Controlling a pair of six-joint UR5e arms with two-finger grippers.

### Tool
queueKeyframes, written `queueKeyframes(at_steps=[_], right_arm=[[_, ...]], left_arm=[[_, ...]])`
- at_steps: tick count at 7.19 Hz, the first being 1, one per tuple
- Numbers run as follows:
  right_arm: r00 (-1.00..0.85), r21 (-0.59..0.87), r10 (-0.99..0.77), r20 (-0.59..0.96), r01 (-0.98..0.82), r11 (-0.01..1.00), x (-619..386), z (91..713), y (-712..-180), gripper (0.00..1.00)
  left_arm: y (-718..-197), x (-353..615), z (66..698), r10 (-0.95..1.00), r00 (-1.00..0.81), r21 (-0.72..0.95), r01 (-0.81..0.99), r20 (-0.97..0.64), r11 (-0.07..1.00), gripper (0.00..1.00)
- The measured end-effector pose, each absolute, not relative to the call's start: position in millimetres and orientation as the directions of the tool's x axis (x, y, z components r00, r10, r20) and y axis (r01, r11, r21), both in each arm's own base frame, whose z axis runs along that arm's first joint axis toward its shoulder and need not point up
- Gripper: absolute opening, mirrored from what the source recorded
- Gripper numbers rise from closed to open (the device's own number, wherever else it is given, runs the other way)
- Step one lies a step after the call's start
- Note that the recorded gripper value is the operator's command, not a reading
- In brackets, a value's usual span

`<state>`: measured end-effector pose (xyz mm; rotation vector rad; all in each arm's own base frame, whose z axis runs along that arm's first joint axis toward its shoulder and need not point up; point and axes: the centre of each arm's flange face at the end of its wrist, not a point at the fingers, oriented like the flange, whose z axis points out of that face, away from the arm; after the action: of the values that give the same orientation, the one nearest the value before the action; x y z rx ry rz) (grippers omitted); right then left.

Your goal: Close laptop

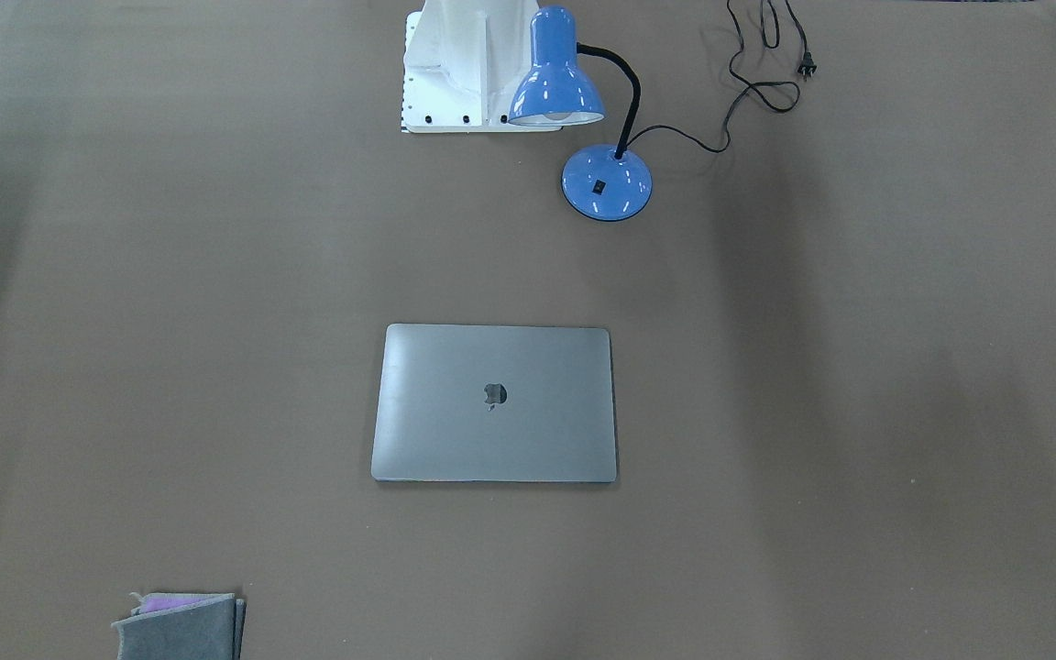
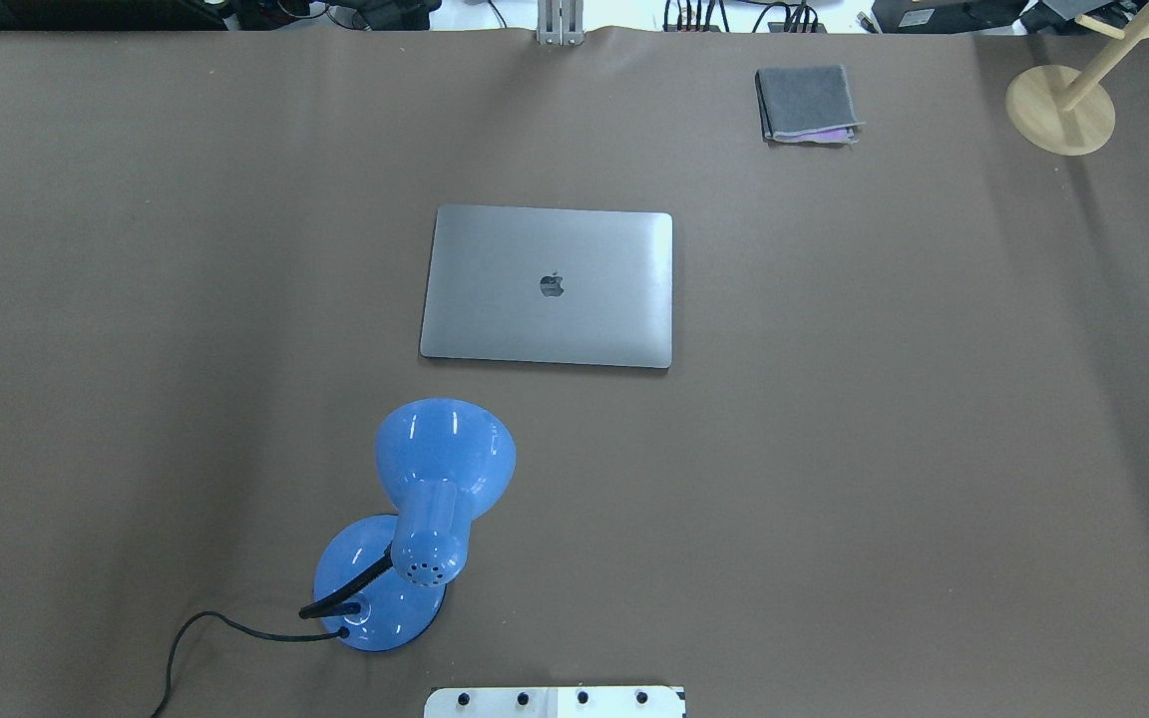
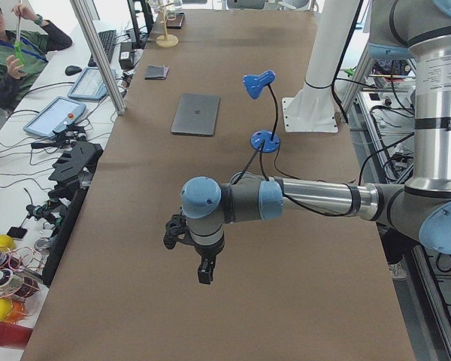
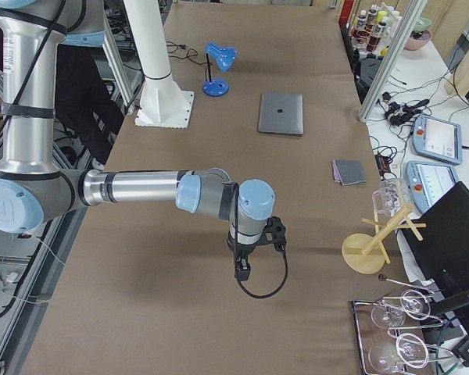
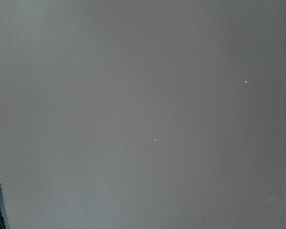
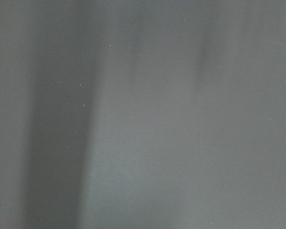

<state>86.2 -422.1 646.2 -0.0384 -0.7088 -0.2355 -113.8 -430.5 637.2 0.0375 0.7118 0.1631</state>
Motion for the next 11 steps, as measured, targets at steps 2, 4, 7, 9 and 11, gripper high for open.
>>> queueKeyframes(at_steps=[2, 4, 7, 9, 11], right_arm=[[0.731, 0.043, -0.206, 0.651, 0.235, 0.971, 81.9, 646.8, -422.5, 1.00], [0.726, 0.042, -0.211, 0.654, 0.243, 0.969, 77.5, 646.8, -423.3, 1.00], [0.724, 0.043, -0.214, 0.656, 0.247, 0.968, 74.9, 646.4, -424.1, 1.00], [0.724, 0.043, -0.214, 0.655, 0.248, 0.968, 74.5, 646.5, -424.1, 1.00], [0.725, 0.044, -0.215, 0.655, 0.248, 0.968, 74.5, 646.4, -424.3, 1.00]], left_arm=[[-431.1, -113.7, 634.0, 0.167, 0.744, 0.098, -0.136, -0.647, 0.986, 0.98], [-431.8, -113.7, 632.8, 0.170, 0.744, 0.103, -0.136, -0.646, 0.985, 0.98], [-431.7, -113.7, 633.1, 0.172, 0.745, 0.106, -0.136, -0.645, 0.985, 0.98], [-431.7, -113.7, 633.2, 0.172, 0.745, 0.105, -0.136, -0.645, 0.985, 0.98], [-431.7, -113.7, 633.2, 0.172, 0.745, 0.105, -0.136, -0.645, 0.985, 0.98]])
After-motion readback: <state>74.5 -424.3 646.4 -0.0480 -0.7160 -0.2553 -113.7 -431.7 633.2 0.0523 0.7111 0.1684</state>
